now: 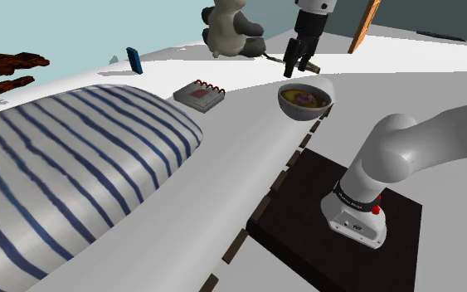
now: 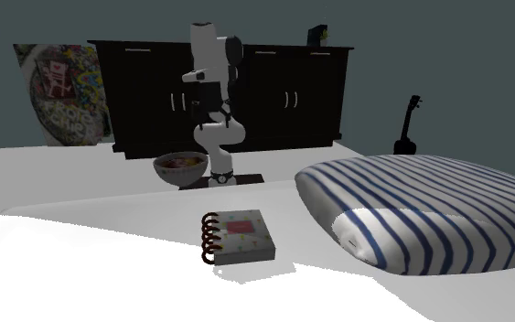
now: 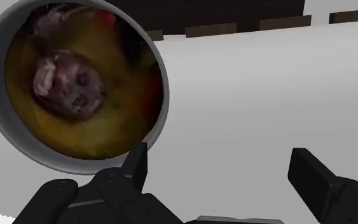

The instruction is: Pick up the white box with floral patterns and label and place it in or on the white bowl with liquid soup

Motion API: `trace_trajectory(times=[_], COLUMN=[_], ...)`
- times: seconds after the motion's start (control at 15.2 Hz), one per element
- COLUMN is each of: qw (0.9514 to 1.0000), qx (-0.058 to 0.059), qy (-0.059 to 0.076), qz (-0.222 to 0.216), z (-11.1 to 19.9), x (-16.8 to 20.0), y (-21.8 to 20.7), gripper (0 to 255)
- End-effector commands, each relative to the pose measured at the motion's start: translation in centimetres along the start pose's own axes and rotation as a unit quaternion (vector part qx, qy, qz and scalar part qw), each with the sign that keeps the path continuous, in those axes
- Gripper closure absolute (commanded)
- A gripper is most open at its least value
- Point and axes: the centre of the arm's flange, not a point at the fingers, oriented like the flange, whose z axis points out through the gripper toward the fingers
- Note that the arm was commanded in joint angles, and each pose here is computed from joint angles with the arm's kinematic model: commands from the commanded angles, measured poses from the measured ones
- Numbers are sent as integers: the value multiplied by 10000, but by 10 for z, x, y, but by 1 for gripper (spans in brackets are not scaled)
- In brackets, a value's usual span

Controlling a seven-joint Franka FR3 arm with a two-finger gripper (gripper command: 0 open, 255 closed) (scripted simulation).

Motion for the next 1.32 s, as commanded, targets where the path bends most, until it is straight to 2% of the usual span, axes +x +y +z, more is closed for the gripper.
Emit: trace_trajectory(times=[0.0,0.26,0.59,0.92,1.25], qw=[10000,9990,9951,9883,9784], qx=[0,399,896,1390,1880], qy=[0,106,239,370,501], qz=[0,-147,-330,-512,-693], z=[0,23,53,84,117], x=[0,42,97,153,212], y=[0,27,57,82,101], gripper=[0,0,0,0,0])
